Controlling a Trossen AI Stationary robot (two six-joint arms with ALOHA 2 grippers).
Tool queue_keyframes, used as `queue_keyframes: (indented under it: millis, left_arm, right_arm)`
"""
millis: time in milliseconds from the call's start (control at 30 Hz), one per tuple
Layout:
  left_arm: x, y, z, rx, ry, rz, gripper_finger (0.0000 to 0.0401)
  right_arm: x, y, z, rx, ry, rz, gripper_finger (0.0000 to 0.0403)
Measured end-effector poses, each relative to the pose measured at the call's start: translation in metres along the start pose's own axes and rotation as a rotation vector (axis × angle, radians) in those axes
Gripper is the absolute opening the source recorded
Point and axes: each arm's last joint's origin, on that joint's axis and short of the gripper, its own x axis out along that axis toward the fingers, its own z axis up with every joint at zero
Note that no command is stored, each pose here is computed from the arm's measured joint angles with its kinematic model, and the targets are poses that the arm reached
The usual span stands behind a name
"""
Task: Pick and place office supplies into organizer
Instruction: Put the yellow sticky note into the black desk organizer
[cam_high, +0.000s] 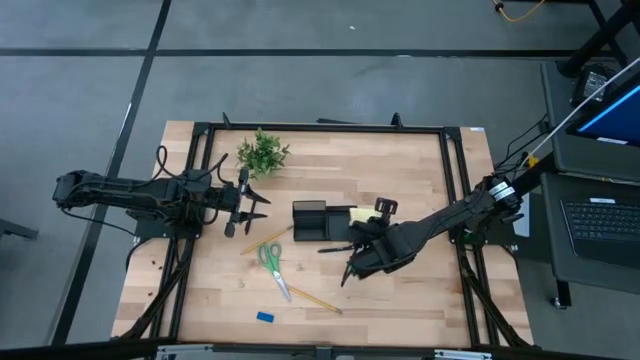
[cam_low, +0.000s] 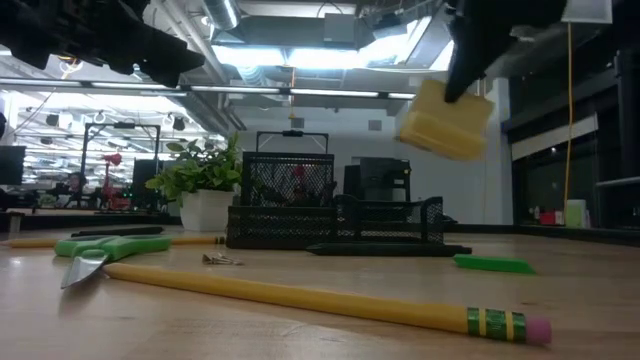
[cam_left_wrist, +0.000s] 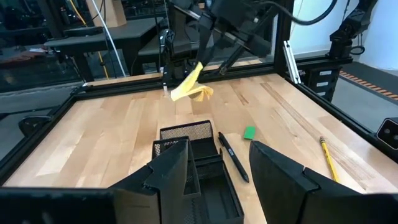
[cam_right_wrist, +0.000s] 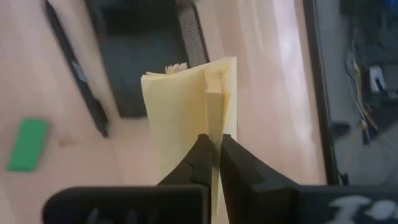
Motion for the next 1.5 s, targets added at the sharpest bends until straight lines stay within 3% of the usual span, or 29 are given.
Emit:
queue_keyframes:
  millis: [233, 533, 833, 1500]
  left_arm:
    - [0.0, 0.0, 0.0, 0.0, 0.0, 0.0, 0.0165]
    - [0.0, 0.0, -0.001, -0.002, 0.014, -0.002, 0.0168]
    - [0.0, 0.0, -0.001, -0.002, 0.013, -0.002, 0.0166]
    - [0.0, 0.0, -0.001, -0.002, 0.014, -0.002, 0.0168]
  right_arm:
    - [0.011, 0.0, 0.019, -0.026, -0.085, 0.047, 0.0017]
    - [0.038, 0.003, 0.028, -0.022, -0.035, 0.017, 0.0017]
    - [0.059, 0.022, 0.029, -0.09, 0.016, 0.024, 0.0017]
    - [0.074, 0.033, 0.026, -0.065, 0.009, 0.034, 0.0017]
